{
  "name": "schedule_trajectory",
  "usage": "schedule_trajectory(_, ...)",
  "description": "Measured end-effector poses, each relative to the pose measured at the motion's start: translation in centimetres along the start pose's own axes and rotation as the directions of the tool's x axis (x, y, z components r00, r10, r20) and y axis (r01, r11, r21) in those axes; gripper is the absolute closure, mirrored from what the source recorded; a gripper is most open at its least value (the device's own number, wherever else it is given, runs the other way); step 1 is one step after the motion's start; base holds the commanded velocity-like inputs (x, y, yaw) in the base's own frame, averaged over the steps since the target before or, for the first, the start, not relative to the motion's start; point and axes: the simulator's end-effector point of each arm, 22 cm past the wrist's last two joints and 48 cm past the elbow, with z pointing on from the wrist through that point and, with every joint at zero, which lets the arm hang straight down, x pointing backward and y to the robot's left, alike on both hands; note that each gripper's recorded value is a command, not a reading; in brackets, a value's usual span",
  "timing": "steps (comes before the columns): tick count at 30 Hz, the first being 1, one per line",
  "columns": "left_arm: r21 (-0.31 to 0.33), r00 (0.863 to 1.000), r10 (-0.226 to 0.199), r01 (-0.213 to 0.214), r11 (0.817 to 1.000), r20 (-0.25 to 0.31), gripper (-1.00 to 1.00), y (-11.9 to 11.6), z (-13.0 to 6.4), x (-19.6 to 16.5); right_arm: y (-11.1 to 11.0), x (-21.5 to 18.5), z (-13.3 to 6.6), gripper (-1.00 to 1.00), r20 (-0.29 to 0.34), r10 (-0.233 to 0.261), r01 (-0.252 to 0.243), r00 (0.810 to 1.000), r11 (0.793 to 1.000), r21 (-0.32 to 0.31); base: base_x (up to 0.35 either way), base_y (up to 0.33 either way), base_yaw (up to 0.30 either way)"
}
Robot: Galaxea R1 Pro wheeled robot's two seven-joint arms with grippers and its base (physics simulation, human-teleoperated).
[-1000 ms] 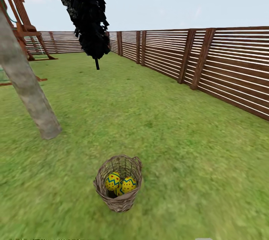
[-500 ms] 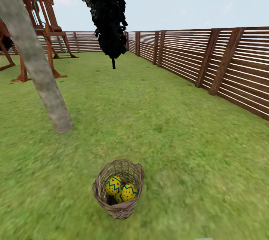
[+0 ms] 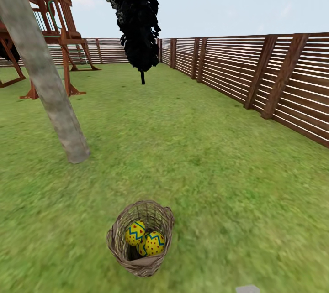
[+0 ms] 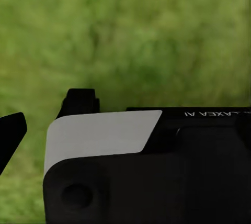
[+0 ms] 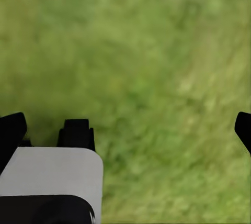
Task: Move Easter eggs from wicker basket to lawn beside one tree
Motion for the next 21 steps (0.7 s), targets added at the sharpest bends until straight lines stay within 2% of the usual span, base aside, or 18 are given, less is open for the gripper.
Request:
schedule_trajectory(3, 0.009, 0.998, -0.057, 0.056, 0.998, 0.001, -1.0, 0.0, 0.0, 0.0, 0.0, -0.4, 0.0, -1.0, 0.015, -0.003, 0.003, 1.0, 1.0, -0.008, 0.001, 0.0, 0.0)
schedule_trajectory(6, -0.003, 0.998, -0.069, 0.069, 0.998, 0.002, -1.0, 1.0, 0.0, -0.1, -0.3, -0.8, 0.0, -1.0, 0.023, -0.006, 0.006, 1.0, 1.0, 0.0, 0.0, 0.0, 0.0)
schedule_trajectory(7, -0.028, 0.984, -0.172, 0.173, 0.985, 0.037, -1.0, 4.7, -1.0, -3.7, -1.6, -4.0, -0.6, -1.0, 0.043, -0.021, 0.02, 0.999, 0.999, 0.028, 0.0, 0.0, 0.0)
schedule_trajectory(8, -0.083, 0.976, -0.202, 0.208, 0.975, 0.077, -1.0, 10.1, -2.3, -6.5, -3.0, -11.1, -2.7, -1.0, 0.157, -0.021, 0.012, 0.987, 0.998, 0.06, 0.0, 0.0, 0.0)
schedule_trajectory(9, -0.072, 0.971, -0.225, 0.231, 0.97, 0.086, -1.0, 10.3, -3.0, -8.4, -3.6, -13.2, -3.6, -1.0, 0.16, -0.028, 0.017, 0.987, 0.997, 0.075, 0.0, 0.0, 0.0)
schedule_trajectory(10, -0.078, 0.965, -0.244, 0.251, 0.965, 0.093, -1.0, 11.6, -3.9, -10.1, -4.0, -14.5, -4.2, -1.0, 0.143, -0.032, 0.02, 0.989, 0.996, 0.082, 0.0, 0.0, 0.0)
schedule_trajectory(11, -0.083, 0.96, -0.265, 0.273, 0.959, 0.095, -1.0, 13.5, -6.1, -13.5, -4.9, -17.6, -5.8, -1.0, 0.124, -0.033, 0.02, 0.992, 0.995, 0.101, 0.0, 0.0, 0.0)
schedule_trajectory(12, -0.074, 0.952, -0.264, 0.277, 0.958, 0.154, -1.0, 14.0, -7.9, -17.1, -5.3, -19.5, -6.6, -1.0, 0.143, -0.03, 0.015, 0.989, 0.994, 0.106, 0.0, 0.0, 0.0)
schedule_trajectory(13, -0.084, 0.946, -0.262, 0.282, 0.956, 0.189, -1.0, 15.0, -9.9, -19.9, -5.6, -22.2, -7.9, -1.0, 0.166, -0.023, 0.005, 0.986, 0.994, 0.11, 0.0, 0.0, 0.0)
schedule_trajectory(14, -0.1, 0.935, -0.257, 0.288, 0.952, 0.243, -1.0, 16.1, -12.5, -23.2, -5.7, -25.4, -9.5, -1.0, 0.2, -0.015, -0.007, 0.98, 0.994, 0.107, 0.0, 0.0, 0.0)
schedule_trajectory(15, -0.117, 0.916, -0.256, 0.304, 0.945, 0.31, -1.0, 17.7, -15.8, -26.9, -5.8, -27.6, -10.7, -1.0, 0.221, -0.008, -0.015, 0.975, 0.995, 0.101, 0.0, 0.0, 0.0)
schedule_trajectory(16, -0.107, 0.897, -0.273, 0.327, 0.939, 0.348, -1.0, 18.5, -18.0, -28.8, -5.8, -28.7, -11.3, -1.0, 0.234, -0.005, -0.019, 0.972, 0.995, 0.1, 0.0, 0.0, 0.0)
schedule_trajectory(17, -0.094, 0.888, -0.287, 0.34, 0.936, 0.358, -1.0, 18.6, -18.9, -29.5, -5.8, -29.2, -11.6, -1.0, 0.242, -0.004, -0.021, 0.97, 0.995, 0.1, 0.0, 0.0, 0.0)
schedule_trajectory(18, -0.087, 0.886, -0.293, 0.345, 0.935, 0.36, -1.0, 18.5, -19.1, -29.7, -5.8, -29.6, -11.8, -1.0, 0.248, -0.003, -0.022, 0.969, 0.995, 0.1, 0.0, 0.0, 0.0)
schedule_trajectory(19, -0.051, 0.878, -0.314, 0.354, 0.934, 0.361, -1.0, 17.2, -19.5, -30.3, -5.8, -31.2, -12.9, -1.0, 0.274, -0.003, -0.025, 0.962, 0.995, 0.099, 0.006, 0.0, 0.0)
schedule_trajectory(21, -0.029, 0.877, -0.323, 0.356, 0.934, 0.355, -1.0, 16.2, -19.5, -30.4, -4.8, -32.1, -13.7, -1.0, 0.275, -0.005, -0.02, 0.961, 0.996, 0.088, 0.092, 0.0, 0.0)
